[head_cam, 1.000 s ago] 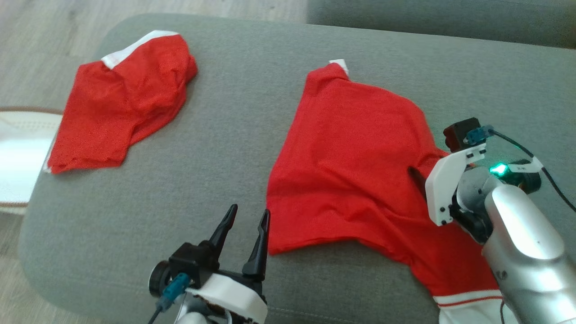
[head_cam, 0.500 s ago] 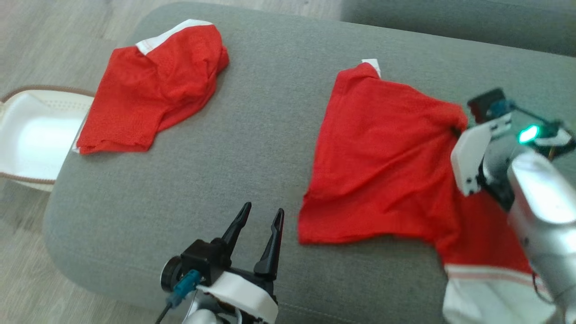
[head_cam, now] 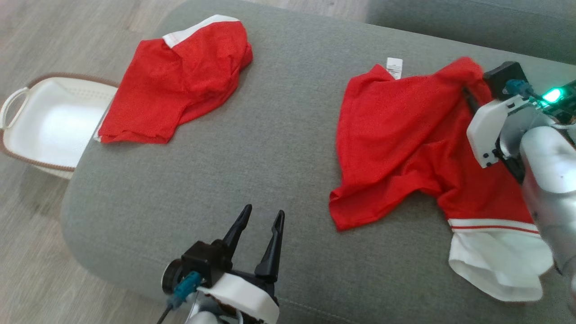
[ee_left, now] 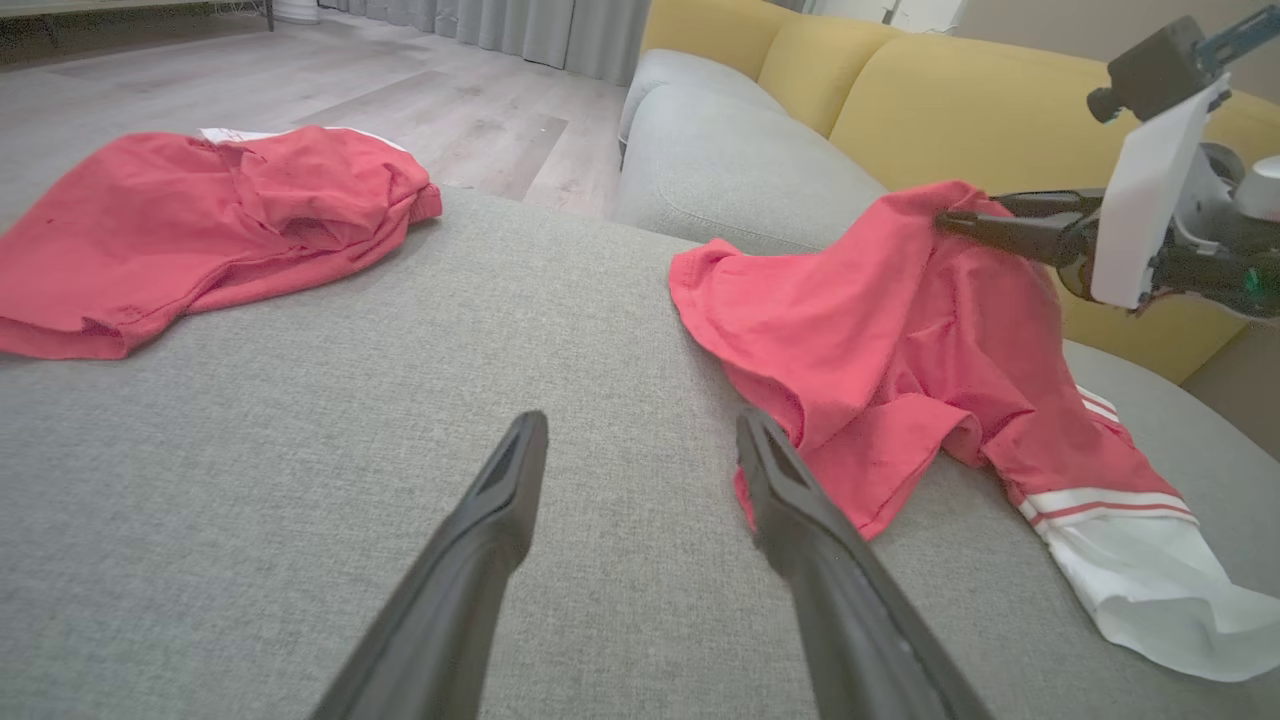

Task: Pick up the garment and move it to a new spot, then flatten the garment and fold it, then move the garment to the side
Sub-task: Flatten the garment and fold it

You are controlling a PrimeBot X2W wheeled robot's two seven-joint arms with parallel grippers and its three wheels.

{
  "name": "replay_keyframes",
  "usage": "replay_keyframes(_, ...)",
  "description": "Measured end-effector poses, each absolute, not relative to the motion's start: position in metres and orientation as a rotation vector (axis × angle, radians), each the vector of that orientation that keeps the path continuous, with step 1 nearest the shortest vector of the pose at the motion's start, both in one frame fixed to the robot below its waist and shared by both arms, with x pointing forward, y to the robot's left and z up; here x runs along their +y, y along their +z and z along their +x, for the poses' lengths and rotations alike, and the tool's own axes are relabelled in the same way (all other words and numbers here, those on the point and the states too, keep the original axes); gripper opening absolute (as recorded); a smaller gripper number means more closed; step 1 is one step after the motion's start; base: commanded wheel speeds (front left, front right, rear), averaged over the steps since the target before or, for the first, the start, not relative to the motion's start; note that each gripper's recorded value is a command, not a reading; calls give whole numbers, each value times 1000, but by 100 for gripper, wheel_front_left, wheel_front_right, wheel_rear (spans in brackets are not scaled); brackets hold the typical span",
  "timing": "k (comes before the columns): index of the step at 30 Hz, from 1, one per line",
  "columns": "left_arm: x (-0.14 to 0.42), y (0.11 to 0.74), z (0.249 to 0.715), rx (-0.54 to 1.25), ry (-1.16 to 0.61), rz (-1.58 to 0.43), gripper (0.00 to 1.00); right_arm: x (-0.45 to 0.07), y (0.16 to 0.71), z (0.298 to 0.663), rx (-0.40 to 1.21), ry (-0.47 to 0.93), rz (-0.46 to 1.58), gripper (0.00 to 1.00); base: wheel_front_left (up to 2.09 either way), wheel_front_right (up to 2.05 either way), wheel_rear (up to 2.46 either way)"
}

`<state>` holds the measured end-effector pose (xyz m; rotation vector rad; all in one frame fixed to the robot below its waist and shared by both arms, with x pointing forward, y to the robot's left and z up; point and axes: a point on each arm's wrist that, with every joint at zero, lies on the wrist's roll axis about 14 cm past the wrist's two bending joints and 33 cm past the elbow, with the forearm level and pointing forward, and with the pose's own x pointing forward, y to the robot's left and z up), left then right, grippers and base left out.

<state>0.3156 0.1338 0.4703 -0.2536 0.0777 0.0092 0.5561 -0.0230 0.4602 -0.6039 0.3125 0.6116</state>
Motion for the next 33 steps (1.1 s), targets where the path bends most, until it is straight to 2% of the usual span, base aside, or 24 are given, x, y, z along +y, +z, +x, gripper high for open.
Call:
replay_keyframes(7,125,474,322,67,-24,-262,100,-36,485,555,225,533,-451,100,0,0,0)
replay_keyframes(10,122,477,328,55,-42,-258,100,-57,510,557,136,456,-350,100,0,0,0)
replay_keyframes(13,119,477,330,51,-59,-249,100,-87,515,544,85,375,-278,100,0,0,0)
replay_keyframes(22,104,473,329,62,-127,-223,100,-179,461,444,135,132,-193,100,0,0,0)
replay_keyframes(28,106,470,323,63,-142,-196,100,-202,464,384,87,52,-190,100,0,0,0)
replay_keyframes(33,113,475,323,39,-140,-168,100,-203,462,350,79,36,-136,100,0,0,0)
